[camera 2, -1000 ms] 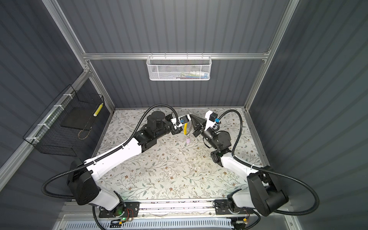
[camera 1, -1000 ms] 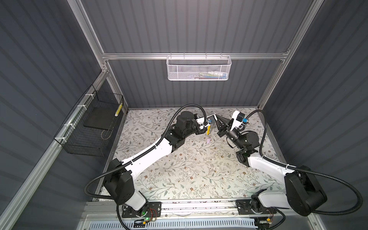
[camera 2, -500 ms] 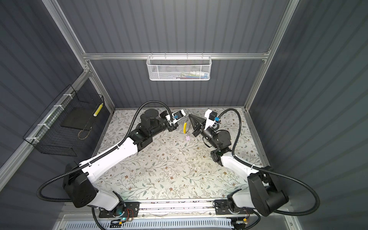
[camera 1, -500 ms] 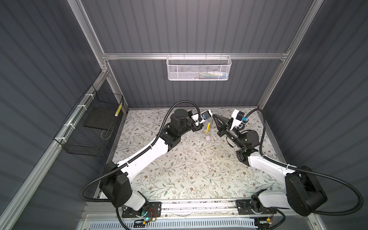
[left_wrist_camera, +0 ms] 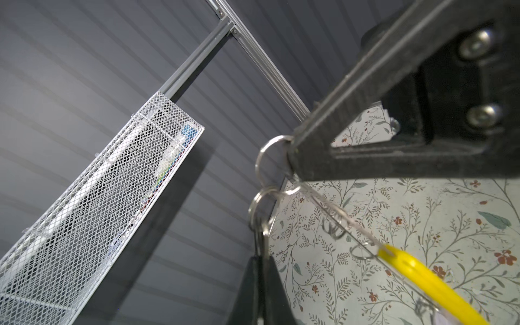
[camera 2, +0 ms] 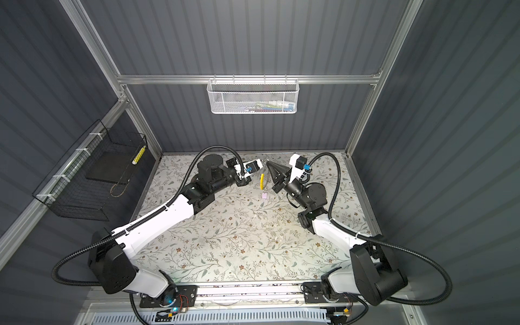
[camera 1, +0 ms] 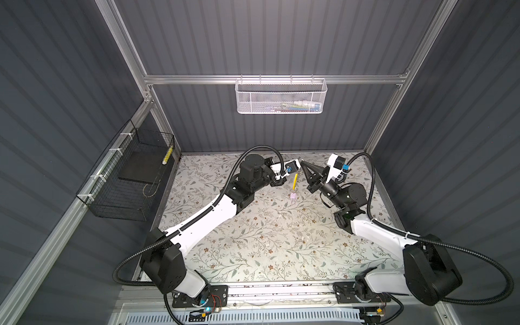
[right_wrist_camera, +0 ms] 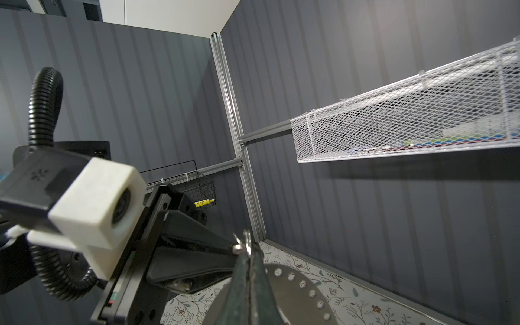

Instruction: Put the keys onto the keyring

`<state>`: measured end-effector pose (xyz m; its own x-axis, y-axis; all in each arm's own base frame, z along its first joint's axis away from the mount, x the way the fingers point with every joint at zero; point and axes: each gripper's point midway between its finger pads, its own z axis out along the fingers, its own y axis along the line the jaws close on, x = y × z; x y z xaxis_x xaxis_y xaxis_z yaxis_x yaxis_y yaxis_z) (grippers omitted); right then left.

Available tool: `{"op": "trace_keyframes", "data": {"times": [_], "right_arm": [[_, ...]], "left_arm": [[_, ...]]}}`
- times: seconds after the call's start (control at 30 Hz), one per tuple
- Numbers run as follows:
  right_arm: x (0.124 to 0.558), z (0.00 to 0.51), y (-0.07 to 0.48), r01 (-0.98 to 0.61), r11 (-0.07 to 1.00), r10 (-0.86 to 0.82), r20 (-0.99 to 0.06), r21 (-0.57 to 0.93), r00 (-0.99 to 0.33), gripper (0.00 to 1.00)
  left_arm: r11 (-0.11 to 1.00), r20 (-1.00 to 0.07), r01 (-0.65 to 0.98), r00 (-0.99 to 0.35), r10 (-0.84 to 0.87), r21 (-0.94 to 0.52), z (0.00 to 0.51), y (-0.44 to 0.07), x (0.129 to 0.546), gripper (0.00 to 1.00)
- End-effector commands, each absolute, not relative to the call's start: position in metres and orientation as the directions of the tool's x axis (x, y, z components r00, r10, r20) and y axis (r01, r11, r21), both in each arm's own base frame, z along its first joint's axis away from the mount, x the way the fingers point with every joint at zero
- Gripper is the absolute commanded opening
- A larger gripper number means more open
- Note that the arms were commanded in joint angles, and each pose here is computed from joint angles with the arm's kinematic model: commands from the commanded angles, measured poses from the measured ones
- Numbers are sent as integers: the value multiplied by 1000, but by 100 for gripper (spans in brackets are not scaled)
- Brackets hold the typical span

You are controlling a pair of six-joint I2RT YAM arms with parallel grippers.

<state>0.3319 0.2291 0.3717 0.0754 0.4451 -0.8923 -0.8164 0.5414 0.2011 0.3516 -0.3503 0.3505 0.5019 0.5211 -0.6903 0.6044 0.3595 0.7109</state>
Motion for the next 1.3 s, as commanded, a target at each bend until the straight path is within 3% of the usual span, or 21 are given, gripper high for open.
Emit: {"op": "trace_keyframes", "data": {"times": [0.0,0.33,0.73,0.83,0.9,1.0,1.1,1.27], "right_arm": [[329,392,227,-832,524,476,-873,184,107,0],[330,396,226,-848,484,521,-850,217,80,0],[331,388,226,-842,487,500,-865,234,49,0],[328,389,224,-842,487,502,-863,232,53,0],[327,389,224,-843,486,501,-864,229,54,0],[325,390,223,-846,483,503,-862,227,56,0],[325,389,223,-847,481,503,-863,228,53,0],[324,389,224,-853,475,493,-868,215,56,0]], "left_arm": [[283,-610,554,598,520,783,355,-350,339,2],[215,-541,513,657,525,831,340,-359,333,0],[293,-594,532,581,556,794,352,-338,356,5],[325,-648,574,555,521,752,355,-333,359,12],[342,-690,611,531,492,714,356,-334,358,34],[343,-755,684,498,426,644,354,-336,350,46],[308,-814,765,460,355,566,349,-342,336,52],[341,-903,839,365,226,425,359,-347,328,53]]}}
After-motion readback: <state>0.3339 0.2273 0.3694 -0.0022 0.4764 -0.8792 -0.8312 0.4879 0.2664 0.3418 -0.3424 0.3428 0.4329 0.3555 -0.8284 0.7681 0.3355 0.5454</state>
